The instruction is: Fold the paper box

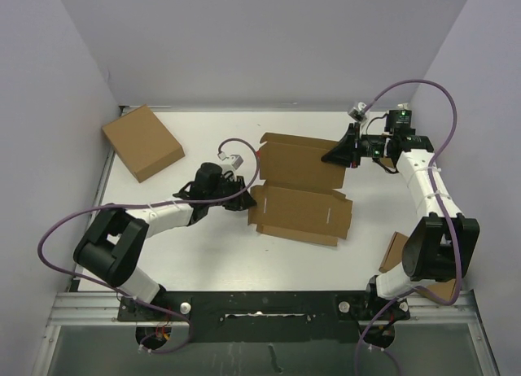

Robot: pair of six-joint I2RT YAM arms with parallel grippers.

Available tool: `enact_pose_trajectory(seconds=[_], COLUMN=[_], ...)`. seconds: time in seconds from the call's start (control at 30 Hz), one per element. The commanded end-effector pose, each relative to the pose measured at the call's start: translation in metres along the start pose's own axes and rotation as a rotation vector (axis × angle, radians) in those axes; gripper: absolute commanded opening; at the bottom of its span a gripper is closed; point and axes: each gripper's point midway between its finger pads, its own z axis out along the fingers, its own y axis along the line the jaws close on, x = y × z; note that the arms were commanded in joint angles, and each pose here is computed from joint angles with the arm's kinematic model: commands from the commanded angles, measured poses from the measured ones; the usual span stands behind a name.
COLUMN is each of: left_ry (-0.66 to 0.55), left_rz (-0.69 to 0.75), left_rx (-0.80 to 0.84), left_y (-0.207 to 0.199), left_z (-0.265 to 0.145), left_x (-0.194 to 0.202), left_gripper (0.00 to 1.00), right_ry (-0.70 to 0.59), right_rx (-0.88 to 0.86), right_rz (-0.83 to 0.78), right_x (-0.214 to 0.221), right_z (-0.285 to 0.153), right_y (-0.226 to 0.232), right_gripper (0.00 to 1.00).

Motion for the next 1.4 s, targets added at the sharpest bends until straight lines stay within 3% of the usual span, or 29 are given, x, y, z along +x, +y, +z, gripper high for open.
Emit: enact_pose_trajectory(seconds=[0.0,0.1,0.3,0.47,0.6,0.83,1.03,1.37], left_ry=[-0.045,-0.071,-0.276,-0.474,-0.543,-0.593,-0.601,-0.575], left_rz=[0.043,0.080,0.326,0.540,0.654,0.722,0.755,0.716], left_rx=[0.012,0.053,0.055,0.006,-0.021,-0.035,-0.037,-0.002], left_y=[-0.008,-0.013,-0.022,-0.016,-0.001,0.011,0.013,0.011], left_z=[0.000,-0.001,0.002,0.000,0.002,-0.003,-0.011,-0.010], left_x=[-0.021,-0.030,-0.087,-0.122,-0.113,-0.087,-0.073,-0.062], left_gripper=[0.13,0.00,0.00,0.00,0.00,0.00,0.00,0.00], right_ry=[-0.036,-0.040,-0.062,-0.077,-0.072,-0.036,-0.063,0.010], right_rx=[0.012,0.008,-0.030,-0.101,-0.140,-0.153,-0.217,-0.083], right_rz=[-0.104,-0.116,-0.232,-0.255,-0.178,0.030,0.137,0.222], right_x=[-0.027,-0.035,-0.064,-0.050,-0.019,0.020,0.015,0.035], right_z=[-0.008,-0.007,0.001,0.007,0.015,0.023,0.024,0.028], right_y=[0.008,0.007,0.008,0.010,0.015,0.017,0.025,-0.002], right_gripper=[0.00,0.00,0.00,0.00,0.00,0.00,0.00,0.00])
